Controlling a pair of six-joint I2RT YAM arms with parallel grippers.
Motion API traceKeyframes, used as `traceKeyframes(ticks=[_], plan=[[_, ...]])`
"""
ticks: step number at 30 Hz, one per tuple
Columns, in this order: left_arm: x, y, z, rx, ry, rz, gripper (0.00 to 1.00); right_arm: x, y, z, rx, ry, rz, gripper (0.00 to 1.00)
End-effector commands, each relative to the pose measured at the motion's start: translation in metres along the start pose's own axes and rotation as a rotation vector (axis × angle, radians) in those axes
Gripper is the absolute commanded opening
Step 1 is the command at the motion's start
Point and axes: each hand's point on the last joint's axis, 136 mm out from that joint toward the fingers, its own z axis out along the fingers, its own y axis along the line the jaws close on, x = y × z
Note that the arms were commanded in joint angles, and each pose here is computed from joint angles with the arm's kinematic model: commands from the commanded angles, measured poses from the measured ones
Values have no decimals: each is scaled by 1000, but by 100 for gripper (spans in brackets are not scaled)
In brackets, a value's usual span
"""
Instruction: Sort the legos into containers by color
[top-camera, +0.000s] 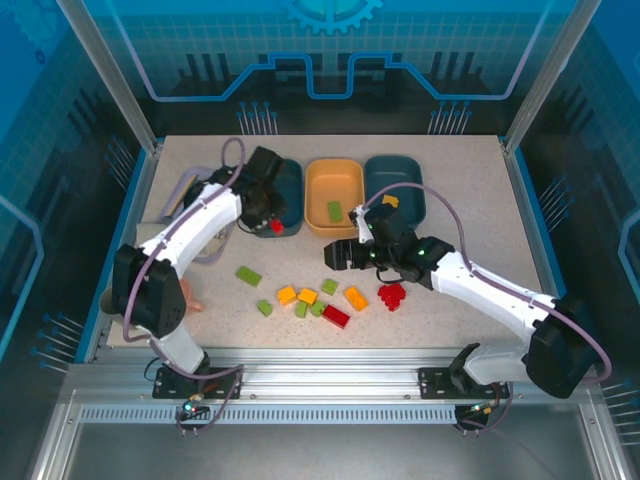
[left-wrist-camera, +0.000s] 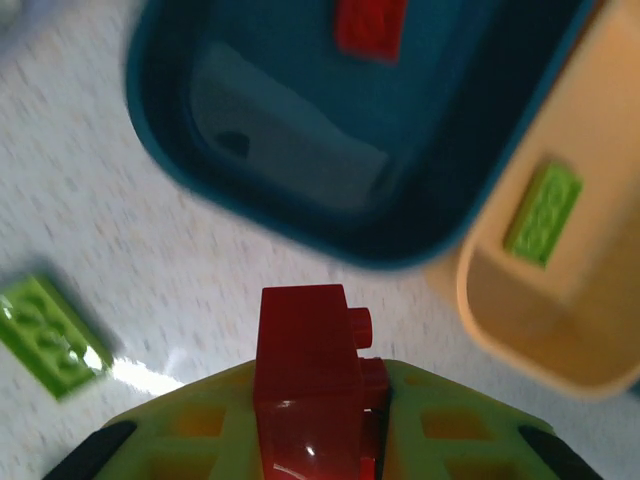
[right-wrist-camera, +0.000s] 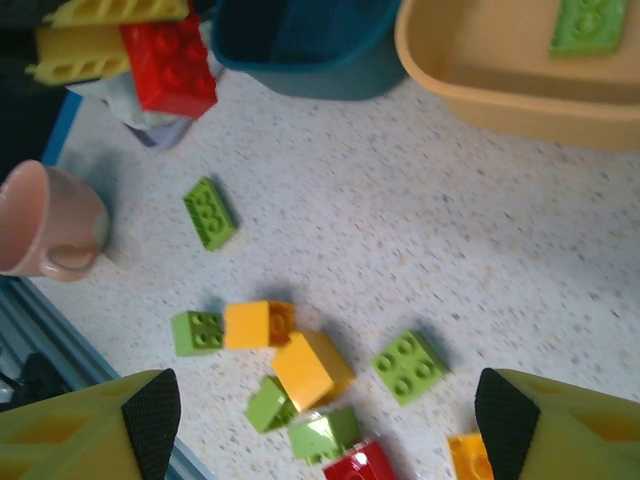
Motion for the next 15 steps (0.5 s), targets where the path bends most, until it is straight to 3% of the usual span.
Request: traceKeyframes(ticks=[1, 6, 15], plan=[[-32, 17, 20, -124, -30, 90, 18, -27, 36, 4, -116, -62, -13, 81], [-59, 20, 54, -202, -23, 105, 17, -39, 44, 17, -121, -55, 7, 81], [-67, 20, 104, -267, 38, 107, 20, -38, 35, 37, -80, -30, 103, 82]])
